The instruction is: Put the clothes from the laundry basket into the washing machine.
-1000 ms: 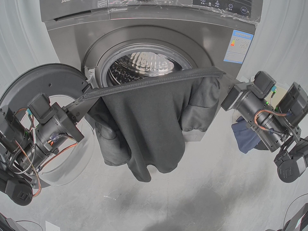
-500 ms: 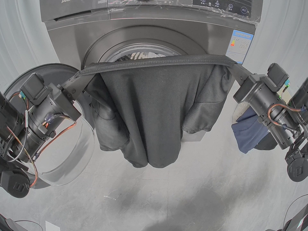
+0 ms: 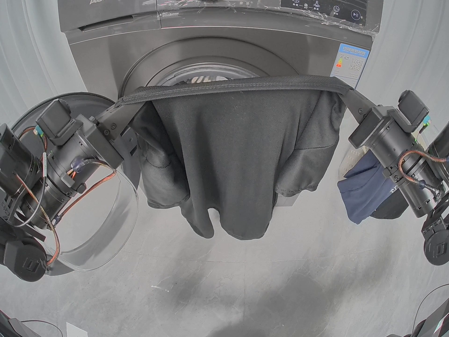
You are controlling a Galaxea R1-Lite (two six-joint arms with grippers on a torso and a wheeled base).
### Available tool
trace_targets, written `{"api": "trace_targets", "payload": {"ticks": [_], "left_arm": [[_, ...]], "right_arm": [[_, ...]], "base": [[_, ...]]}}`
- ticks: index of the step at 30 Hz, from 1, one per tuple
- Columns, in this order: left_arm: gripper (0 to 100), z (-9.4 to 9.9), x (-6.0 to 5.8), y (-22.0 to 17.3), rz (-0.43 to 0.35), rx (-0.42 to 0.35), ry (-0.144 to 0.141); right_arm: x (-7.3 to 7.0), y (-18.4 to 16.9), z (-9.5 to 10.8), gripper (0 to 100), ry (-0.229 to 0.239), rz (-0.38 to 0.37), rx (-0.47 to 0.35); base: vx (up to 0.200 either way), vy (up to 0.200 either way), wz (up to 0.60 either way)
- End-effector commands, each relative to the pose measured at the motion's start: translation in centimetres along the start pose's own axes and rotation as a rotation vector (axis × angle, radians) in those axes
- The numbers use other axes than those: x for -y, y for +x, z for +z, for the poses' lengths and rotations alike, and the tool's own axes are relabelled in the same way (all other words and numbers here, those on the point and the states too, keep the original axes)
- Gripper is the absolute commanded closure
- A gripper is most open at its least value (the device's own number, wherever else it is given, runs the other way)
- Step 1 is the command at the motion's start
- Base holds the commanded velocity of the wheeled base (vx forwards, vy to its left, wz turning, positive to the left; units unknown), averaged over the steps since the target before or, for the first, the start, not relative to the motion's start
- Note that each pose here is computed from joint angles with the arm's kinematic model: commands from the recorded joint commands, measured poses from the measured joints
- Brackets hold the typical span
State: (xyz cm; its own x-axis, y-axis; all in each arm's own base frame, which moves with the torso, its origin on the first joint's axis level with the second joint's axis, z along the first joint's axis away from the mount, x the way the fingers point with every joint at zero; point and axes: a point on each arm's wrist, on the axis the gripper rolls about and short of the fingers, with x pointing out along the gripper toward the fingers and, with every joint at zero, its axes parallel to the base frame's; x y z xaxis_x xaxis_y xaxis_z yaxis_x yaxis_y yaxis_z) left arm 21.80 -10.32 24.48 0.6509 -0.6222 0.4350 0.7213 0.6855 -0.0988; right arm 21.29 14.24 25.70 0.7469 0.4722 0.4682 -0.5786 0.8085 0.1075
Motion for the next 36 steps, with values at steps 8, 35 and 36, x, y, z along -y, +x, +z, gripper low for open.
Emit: {"api": "trace_targets", "payload": {"ticks": [8, 35, 36], "left_arm": [[100, -0.2, 0.3, 0.0, -0.007, -0.005, -0.007], [100, -2.9, 2.9, 2.3, -0.144, -0.074, -0.022], [100, -2.8, 2.9, 2.3, -0.144, -0.072, -0.021]], "right_arm": [[-0.2, -0.3, 0.2, 100, 0.005, 0.008, 0.003], [-6.4, -5.7, -15.0, 0, 0.078, 0.272, -0.584], [-6.4, -5.6, -15.4, 0, 0.077, 0.270, -0.590]], "base": [[0.000, 0.000, 0.00], [0.000, 0.000, 0.00], [0.000, 0.000, 0.00]]}}
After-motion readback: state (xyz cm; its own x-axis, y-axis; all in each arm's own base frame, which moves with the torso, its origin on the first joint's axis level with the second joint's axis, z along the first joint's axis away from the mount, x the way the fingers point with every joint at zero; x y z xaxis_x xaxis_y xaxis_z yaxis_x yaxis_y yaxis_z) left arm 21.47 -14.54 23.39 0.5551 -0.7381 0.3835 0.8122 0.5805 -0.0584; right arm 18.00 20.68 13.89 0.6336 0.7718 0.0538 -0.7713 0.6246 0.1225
